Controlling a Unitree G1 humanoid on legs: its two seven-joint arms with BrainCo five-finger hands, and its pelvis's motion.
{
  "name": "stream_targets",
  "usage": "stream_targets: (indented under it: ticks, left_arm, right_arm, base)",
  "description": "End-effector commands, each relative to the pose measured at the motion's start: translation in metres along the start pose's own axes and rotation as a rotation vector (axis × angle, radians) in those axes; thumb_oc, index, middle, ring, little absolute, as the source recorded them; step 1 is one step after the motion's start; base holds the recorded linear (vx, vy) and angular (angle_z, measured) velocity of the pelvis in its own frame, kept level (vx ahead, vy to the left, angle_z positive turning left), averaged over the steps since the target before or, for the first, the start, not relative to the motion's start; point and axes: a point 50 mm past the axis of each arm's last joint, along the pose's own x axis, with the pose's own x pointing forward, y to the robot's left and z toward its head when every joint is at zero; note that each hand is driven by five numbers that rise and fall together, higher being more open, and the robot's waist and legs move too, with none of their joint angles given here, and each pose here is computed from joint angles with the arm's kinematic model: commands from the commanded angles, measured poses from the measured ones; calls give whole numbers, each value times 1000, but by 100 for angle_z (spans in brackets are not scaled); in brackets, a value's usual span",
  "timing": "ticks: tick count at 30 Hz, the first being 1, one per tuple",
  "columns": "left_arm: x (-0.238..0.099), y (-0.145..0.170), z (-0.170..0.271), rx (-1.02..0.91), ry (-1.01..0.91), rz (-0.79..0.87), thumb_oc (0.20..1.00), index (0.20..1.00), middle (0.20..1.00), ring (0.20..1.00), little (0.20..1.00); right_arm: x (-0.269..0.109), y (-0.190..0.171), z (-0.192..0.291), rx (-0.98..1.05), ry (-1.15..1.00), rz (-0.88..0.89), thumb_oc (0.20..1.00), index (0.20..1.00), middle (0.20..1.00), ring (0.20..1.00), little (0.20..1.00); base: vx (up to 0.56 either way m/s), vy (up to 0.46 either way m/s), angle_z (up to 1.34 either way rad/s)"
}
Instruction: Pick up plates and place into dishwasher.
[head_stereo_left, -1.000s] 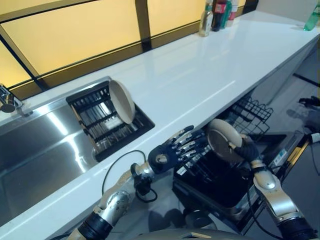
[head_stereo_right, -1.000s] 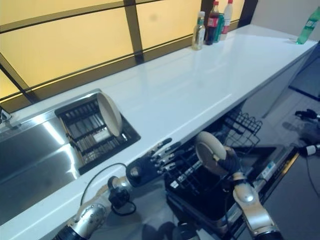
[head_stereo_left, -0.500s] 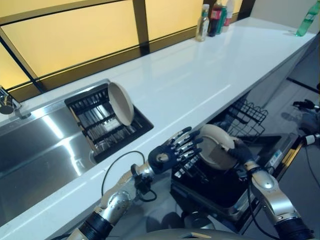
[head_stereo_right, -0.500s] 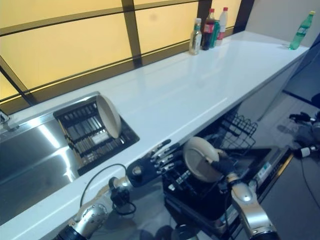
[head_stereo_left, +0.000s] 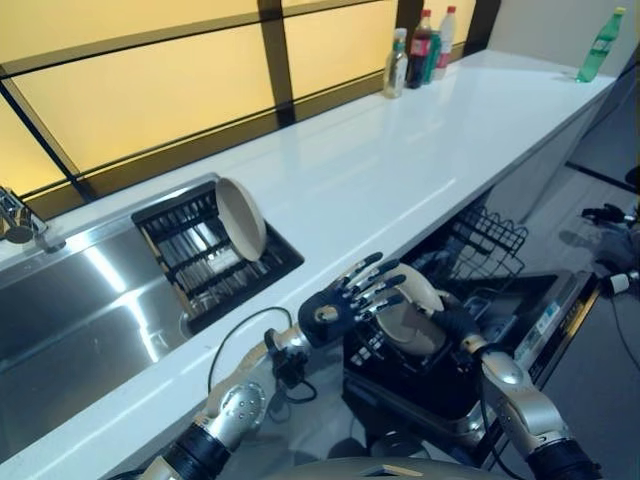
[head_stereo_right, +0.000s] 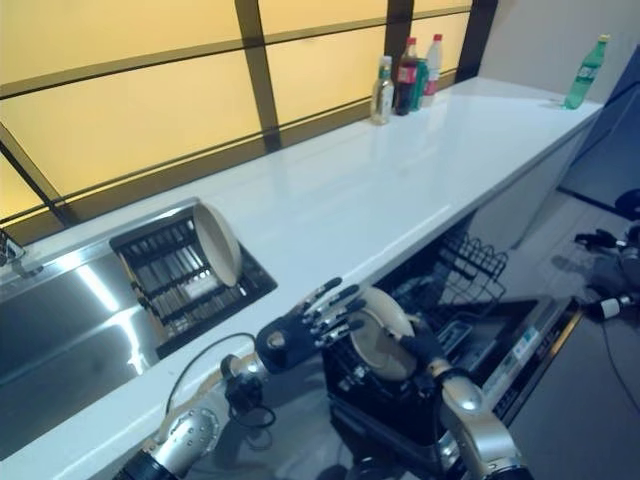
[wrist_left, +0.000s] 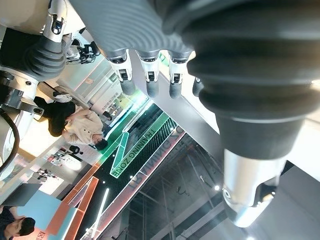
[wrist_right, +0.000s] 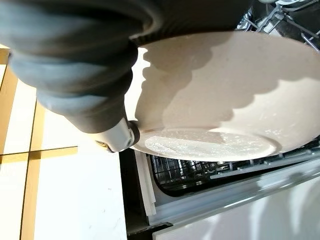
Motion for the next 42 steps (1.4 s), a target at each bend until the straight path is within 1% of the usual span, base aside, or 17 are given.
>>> stream_targets:
  ticks: [1,2,5,7,9,11,15,22,24,31,34,37,41,42]
  left_arm:
    - [11,1,9,35,-51,-41,1000,1000,1000,1000,1000]
    - [10,2,8,35,-46,-42,1000,1000,1000,1000,1000]
    - [6,3,6,31,-32,-44,1000,1000,1000,1000,1000]
    - [4,4,5,27,-15,-50,1000,1000,1000,1000,1000]
    - [2,3,4,23,-1,-59,1000,1000,1000,1000,1000]
    - [2,3,3,16,21,-80,1000,1000,1000,1000,1000]
    - [4,0,-1,-7,59,-116,1000,1000,1000,1000,1000]
    - [15,-4,-5,-37,100,-161,1000,1000,1000,1000,1000]
    - [16,-6,-6,-45,103,-166,1000,1000,1000,1000,1000]
    - [19,-7,-7,-54,112,-174,1000,1000,1000,1000,1000]
    - [19,-7,-8,-57,116,-170,1000,1000,1000,1000,1000]
    - [19,-6,-8,-60,119,-171,1000,1000,1000,1000,1000]
    - [18,-6,-8,-67,115,-171,1000,1000,1000,1000,1000]
    - [18,-7,-8,-67,115,-171,1000,1000,1000,1000,1000]
  right_arm:
    - [15,34,34,-52,-144,208,200,200,200,200,200]
    - [16,31,33,-119,-135,191,200,200,200,200,200]
    - [18,22,24,-197,-71,151,200,200,200,200,200]
    - [22,11,16,-323,-23,94,200,200,200,200,200]
    - [25,6,12,-354,21,82,200,200,200,200,200]
    - [29,1,4,-444,69,59,200,200,200,200,200]
    - [37,-5,-1,-535,129,46,200,200,200,200,200]
    - [51,-13,-2,-617,208,7,200,200,200,200,200]
    - [53,-14,0,-654,207,-6,200,200,200,200,200]
    - [59,-14,14,-670,171,-54,200,200,200,200,200]
    - [62,-14,25,-744,127,-75,200,200,200,200,200]
    - [63,-19,30,-799,130,-92,200,200,200,200,200]
    - [61,-29,29,-807,160,-112,200,200,200,200,200]
    - [61,-31,29,-806,165,-114,360,360,360,360,360]
  base:
    - [-11,-25,-6]
    - [-5,-28,-7]
    - [7,-56,-5]
    - [23,-73,-1]
    - [27,-74,0]
    - [29,-75,0]
    - [17,-61,1]
    - [14,-42,4]
    - [33,-19,3]
    - [6,-4,6]
    - [4,1,2]
    - [15,8,3]
    - [0,0,0]
    - [0,0,0]
